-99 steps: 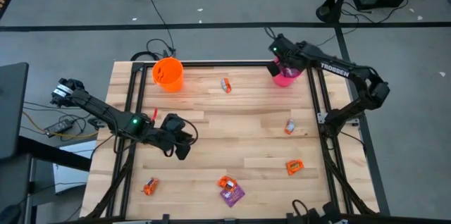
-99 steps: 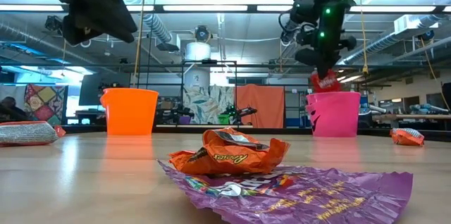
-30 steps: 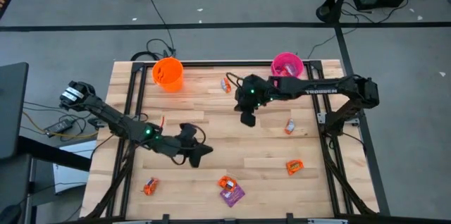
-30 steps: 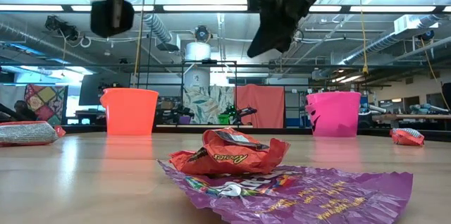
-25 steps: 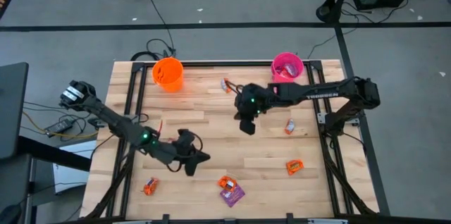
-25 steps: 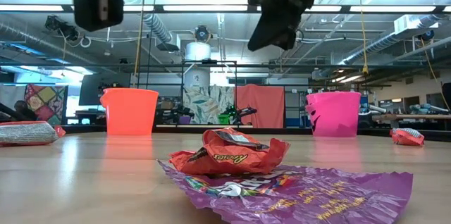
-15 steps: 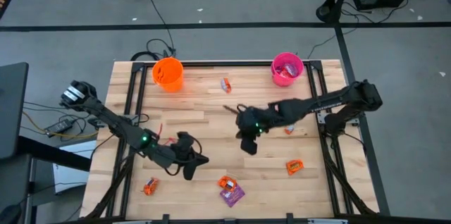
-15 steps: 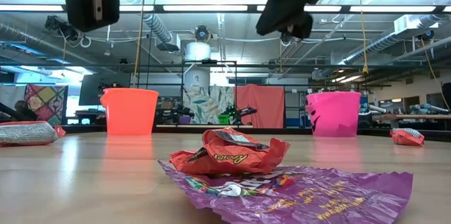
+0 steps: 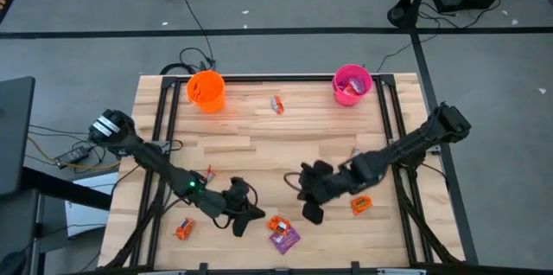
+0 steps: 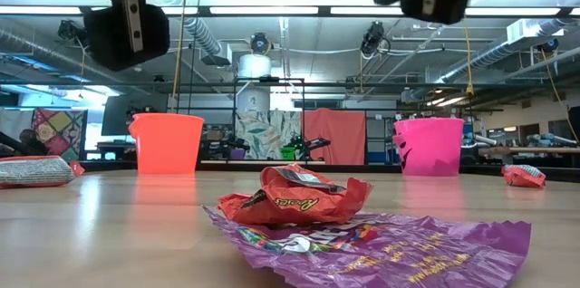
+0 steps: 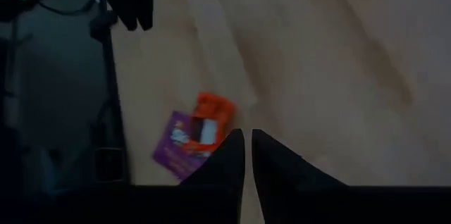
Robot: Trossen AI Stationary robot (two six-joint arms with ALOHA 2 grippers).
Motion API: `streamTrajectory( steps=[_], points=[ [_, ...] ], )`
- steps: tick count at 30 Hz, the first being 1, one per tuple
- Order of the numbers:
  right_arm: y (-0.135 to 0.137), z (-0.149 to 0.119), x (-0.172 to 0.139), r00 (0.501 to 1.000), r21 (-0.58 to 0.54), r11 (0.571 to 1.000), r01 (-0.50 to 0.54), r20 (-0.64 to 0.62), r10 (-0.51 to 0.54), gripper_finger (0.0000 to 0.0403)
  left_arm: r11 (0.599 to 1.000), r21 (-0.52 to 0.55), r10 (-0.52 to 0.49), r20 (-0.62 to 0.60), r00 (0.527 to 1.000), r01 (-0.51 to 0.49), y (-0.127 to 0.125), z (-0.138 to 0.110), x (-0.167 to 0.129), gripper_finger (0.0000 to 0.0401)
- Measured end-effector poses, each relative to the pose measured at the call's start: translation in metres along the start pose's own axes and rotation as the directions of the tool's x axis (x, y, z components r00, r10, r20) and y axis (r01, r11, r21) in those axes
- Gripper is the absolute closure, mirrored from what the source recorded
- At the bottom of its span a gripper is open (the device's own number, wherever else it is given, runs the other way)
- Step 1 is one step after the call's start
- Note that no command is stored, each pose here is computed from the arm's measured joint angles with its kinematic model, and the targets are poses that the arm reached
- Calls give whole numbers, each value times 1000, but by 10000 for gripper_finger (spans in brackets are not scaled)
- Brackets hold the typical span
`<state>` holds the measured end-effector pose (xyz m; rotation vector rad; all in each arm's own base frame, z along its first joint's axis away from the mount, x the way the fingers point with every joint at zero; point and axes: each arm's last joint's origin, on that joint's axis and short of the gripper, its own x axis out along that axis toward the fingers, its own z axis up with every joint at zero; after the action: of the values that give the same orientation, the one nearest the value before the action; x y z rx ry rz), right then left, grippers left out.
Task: Sort candy by brand, put in halloween buckets
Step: Put the purple candy into the pink bucket
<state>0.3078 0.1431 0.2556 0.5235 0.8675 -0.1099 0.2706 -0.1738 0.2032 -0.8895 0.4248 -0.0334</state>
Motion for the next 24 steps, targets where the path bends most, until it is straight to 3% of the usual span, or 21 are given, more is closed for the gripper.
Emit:
streamTrajectory(
  steps=[7, 14, 20, 24],
  points=[
    [36, -29, 22, 993, 98, 988, -116, 44, 112, 362, 1000, 11, -26, -51, 998, 27, 5, -21, 13, 364],
    [54, -52, 67, 974, 243, 944, -225, 66, 216, 361, 1000, -6, -25, -87, 996, 25, 12, -33, 22, 364],
    [45, -72, 89, 988, 278, 954, -111, -76, 137, 361, 999, -26, -49, -144, 988, 46, 14, -42, 26, 364],
    [42, -77, 88, 974, 241, 966, -93, -180, 139, 361, 999, -19, -49, -161, 986, 46, 14, -47, 25, 364]
  ],
)
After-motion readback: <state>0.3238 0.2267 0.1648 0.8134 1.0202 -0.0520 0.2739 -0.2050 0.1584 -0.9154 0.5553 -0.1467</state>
